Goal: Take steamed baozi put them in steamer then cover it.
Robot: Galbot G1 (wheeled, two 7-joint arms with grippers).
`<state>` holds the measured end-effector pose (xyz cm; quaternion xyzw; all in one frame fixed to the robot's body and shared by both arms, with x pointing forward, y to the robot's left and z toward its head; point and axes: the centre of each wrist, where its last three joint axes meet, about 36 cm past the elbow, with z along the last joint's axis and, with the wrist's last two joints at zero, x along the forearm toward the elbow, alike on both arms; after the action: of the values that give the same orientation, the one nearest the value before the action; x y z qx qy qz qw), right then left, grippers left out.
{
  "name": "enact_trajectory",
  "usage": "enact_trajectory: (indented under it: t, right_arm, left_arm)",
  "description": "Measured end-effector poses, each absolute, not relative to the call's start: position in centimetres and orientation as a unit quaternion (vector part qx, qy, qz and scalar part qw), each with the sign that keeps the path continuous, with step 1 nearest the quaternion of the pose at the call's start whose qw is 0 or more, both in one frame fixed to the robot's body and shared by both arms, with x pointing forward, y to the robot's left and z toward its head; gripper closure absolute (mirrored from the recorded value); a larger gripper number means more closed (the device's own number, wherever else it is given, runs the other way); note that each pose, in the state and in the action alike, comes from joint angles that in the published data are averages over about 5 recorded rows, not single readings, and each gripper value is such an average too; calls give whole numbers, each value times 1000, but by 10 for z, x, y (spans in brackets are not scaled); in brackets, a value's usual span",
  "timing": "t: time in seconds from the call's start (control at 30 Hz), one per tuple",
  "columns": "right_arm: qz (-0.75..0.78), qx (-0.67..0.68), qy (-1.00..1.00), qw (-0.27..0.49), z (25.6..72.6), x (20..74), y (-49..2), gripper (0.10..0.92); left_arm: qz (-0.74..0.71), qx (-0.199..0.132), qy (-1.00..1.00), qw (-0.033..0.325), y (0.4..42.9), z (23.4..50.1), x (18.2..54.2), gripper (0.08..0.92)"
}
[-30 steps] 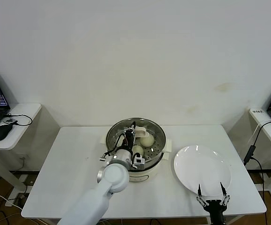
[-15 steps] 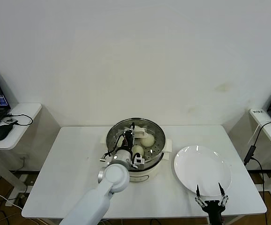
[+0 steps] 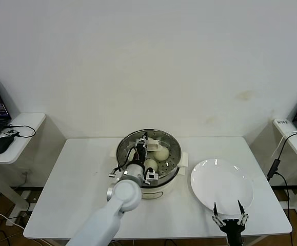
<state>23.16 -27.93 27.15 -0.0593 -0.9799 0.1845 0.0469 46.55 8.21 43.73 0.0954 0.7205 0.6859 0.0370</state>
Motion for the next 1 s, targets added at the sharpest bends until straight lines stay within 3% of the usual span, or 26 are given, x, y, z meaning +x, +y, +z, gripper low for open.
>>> enact_trajectory:
  t: [0.53, 0.77, 1.0]
  right_arm:
    - [186, -57, -980, 51, 269, 229, -279, 199]
    - [185, -53, -980, 51, 269, 227, -277, 199]
    - [183, -40, -981, 51, 271, 224, -276, 200]
  left_arm:
    - [657, 100, 744, 68, 107, 449, 416, 210]
    - [595, 113, 791, 88, 137, 447, 371, 177]
    - [440, 132, 884, 87, 184, 420, 331, 177]
